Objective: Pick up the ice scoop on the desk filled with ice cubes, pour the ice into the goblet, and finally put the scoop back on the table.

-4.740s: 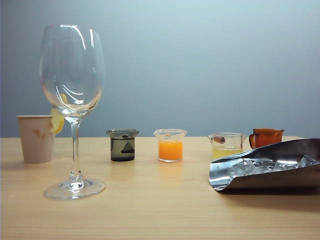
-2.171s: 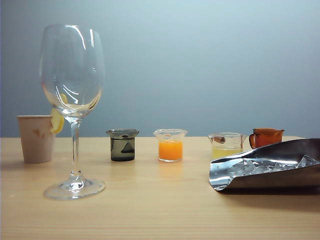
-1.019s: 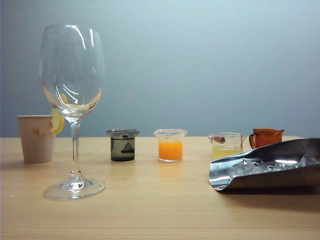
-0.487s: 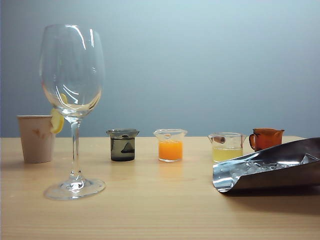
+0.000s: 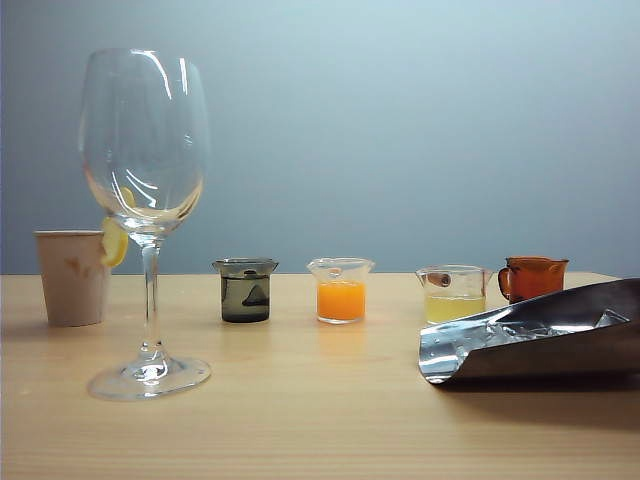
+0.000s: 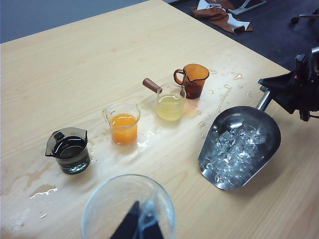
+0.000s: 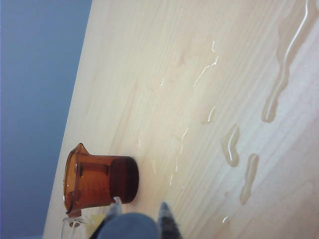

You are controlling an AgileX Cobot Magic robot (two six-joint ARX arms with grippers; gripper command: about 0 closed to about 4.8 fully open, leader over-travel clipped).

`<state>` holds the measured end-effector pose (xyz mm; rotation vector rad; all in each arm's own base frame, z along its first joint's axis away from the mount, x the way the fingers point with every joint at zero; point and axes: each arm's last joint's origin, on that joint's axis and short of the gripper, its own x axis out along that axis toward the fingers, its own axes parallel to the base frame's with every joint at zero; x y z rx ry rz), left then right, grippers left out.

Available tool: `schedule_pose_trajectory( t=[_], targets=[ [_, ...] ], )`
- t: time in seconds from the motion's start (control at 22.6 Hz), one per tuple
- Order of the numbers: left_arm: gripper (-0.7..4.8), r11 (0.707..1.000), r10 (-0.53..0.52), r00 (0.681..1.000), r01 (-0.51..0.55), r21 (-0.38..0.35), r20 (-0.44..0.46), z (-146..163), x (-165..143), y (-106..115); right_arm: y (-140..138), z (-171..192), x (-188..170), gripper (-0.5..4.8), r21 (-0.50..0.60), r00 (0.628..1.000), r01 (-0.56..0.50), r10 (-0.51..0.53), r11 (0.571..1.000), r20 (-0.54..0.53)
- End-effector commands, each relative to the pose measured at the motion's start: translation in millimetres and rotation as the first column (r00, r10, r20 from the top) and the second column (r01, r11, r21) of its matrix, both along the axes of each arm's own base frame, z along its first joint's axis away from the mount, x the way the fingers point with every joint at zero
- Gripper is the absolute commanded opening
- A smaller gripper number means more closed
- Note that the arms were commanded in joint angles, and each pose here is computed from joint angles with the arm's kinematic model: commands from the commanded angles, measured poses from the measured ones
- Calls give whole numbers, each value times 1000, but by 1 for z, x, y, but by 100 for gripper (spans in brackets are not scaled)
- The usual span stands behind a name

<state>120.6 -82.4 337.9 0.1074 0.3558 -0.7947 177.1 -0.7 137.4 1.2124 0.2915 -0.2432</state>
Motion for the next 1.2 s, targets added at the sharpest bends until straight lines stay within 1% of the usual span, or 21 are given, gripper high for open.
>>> schedule_pose_trajectory(
  t=[0.04, 0.09, 0.18, 0.27, 0.4, 0.49, 0.62, 0.71, 0.8, 0.89, 1.02, 1.11, 1.2],
  targets=[
    [-6, 1000, -4, 1000, 4, -10, 14, 2, -1, 0, 0, 6, 2, -4, 53, 998, 2, -5, 999, 59],
    [-6, 1000, -4, 1000, 4, -10, 14, 2, -1, 0, 0, 7, 2, -4, 65, 998, 4, -9, 998, 69],
    [-6, 1000, -3, 1000, 3, -10, 15, 3, -1, 0, 1, 9, 3, -4, 136, 996, 7, -19, 991, 89],
    [-6, 1000, 1, 1000, -1, -11, 19, 4, -2, 1, 1, 9, 3, -4, 181, 995, 17, -34, 983, 91],
    [-6, 999, 46, 998, -45, -5, 38, 5, -6, 5, 2, 13, 6, -5, 196, 995, -5, -15, 981, 99],
    [-6, 993, 115, 992, -116, 12, 57, 7, -14, 13, 3, 25, 14, -5, 199, 993, -25, 1, 980, 122],
    [-6, 991, 129, 990, -131, 27, 48, 5, -21, 18, 4, 41, 25, -5, 202, 993, -43, 19, 979, 115],
    [-6, 991, 129, 991, -130, 42, 28, 3, -26, 21, 5, 53, 33, -5, 192, 993, -60, 39, 980, 111],
    [-6, 986, 157, 988, -155, 66, -15, -1, -30, 24, 6, 80, 45, -5, 182, 989, -98, 75, 978, 131],
    [-6, 982, 181, 983, -179, 62, -38, -2, -32, 26, 7, 103, 53, -5, 173, 983, -133, 107, 976, 151],
    [-6, 981, 183, 982, -180, 66, -42, -2, -32, 26, 13, 125, 59, -5, 153, 978, -166, 142, 974, 154],
    [-6, 982, 185, 982, -182, 56, -46, -2, -32, 26, 16, 138, 63, -5, 142, 975, -180, 157, 973, 159],
    [-6, 980, 196, 978, -194, 34, -68, -1, -32, 26, 26, 158, 72, -5, 137, 958, -242, 214, 961, 189]
  ],
)
